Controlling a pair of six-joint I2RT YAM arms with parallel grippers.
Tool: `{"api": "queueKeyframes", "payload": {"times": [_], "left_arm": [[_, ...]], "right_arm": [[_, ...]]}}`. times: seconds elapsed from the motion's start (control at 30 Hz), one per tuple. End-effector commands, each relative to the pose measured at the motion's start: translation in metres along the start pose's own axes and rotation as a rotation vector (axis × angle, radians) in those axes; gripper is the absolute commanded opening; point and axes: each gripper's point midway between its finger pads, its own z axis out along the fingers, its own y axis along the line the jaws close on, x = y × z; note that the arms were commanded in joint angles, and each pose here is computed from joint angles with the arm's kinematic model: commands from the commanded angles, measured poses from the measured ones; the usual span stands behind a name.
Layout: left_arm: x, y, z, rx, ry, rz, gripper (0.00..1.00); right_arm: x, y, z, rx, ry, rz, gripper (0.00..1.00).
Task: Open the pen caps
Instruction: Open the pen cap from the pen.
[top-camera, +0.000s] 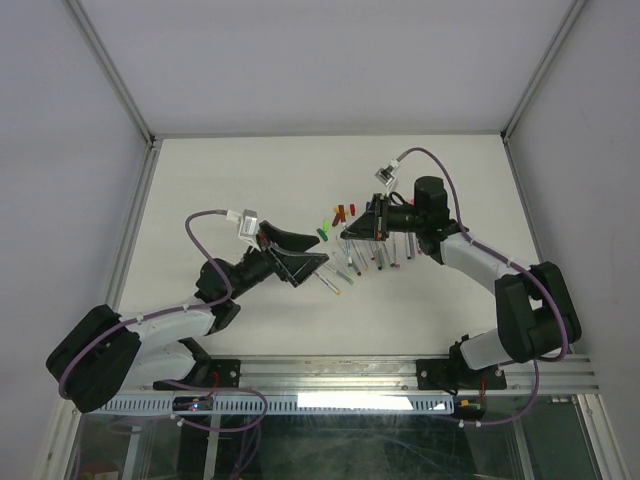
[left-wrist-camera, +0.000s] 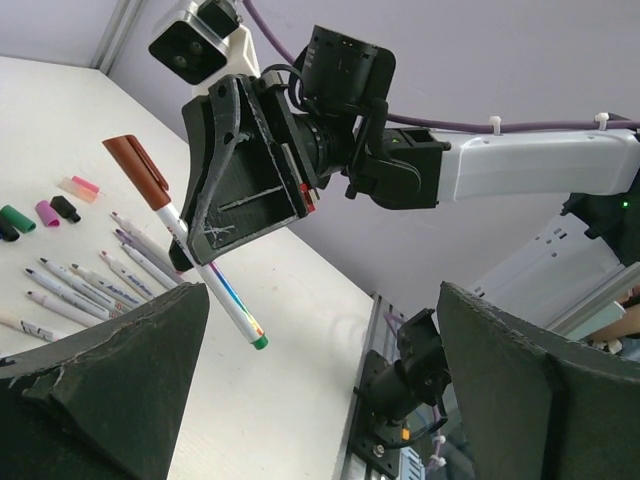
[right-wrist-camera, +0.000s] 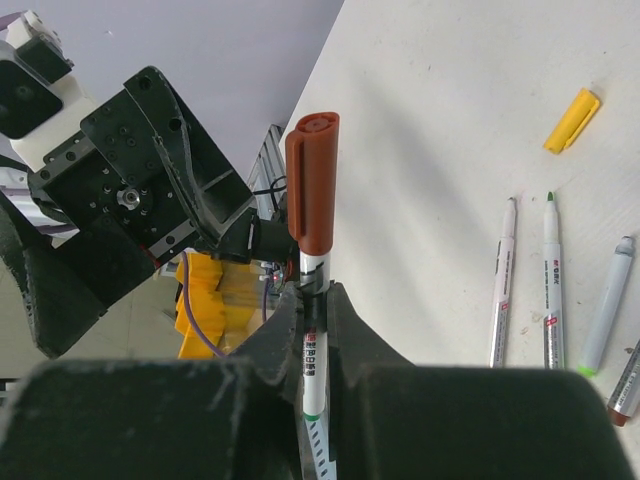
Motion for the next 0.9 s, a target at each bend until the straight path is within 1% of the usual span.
{"api": "queueKeyframes", "payload": {"times": [0.0, 0.3, 0.43, 0.53, 0.67, 0.7, 0.8, 0.87], "left_arm": [[-0.021, -0.023, 0.009, 0.113, -0.063, 0.084, 0.99], [-0.020, -0.026, 0.020, 0.178, -0.036, 0.079, 0.97], [-0.017, -0.027, 0.028, 0.208, -0.010, 0.049, 0.91], [-0.011, -0.025, 0.033, 0.222, 0.012, 0.020, 0.85], [-0.009, -0.017, 0.042, 0.206, 0.016, -0.016, 0.79], [-0.004, -0.007, 0.045, 0.179, 0.025, -0.027, 0.78], [-0.011, 0.007, 0.046, 0.122, -0.013, -0.040, 0.74], [-0.019, 0.015, 0.042, 0.088, -0.048, -0.049, 0.73]], "right_arm": [[-0.014, 0.016, 0.002, -0.037, -0.012, -0.069, 0.00], [-0.012, 0.019, 0.005, -0.046, 0.000, -0.073, 0.00], [-0.012, 0.021, 0.005, -0.048, -0.001, -0.077, 0.00], [-0.012, 0.023, 0.005, -0.051, -0.001, -0.083, 0.00], [-0.010, 0.025, 0.007, -0.056, 0.005, -0.085, 0.00], [-0.010, 0.026, 0.007, -0.057, 0.005, -0.087, 0.00], [-0.010, 0.028, 0.007, -0.061, 0.007, -0.091, 0.00], [-0.010, 0.029, 0.007, -0.061, 0.005, -0.092, 0.00]]}}
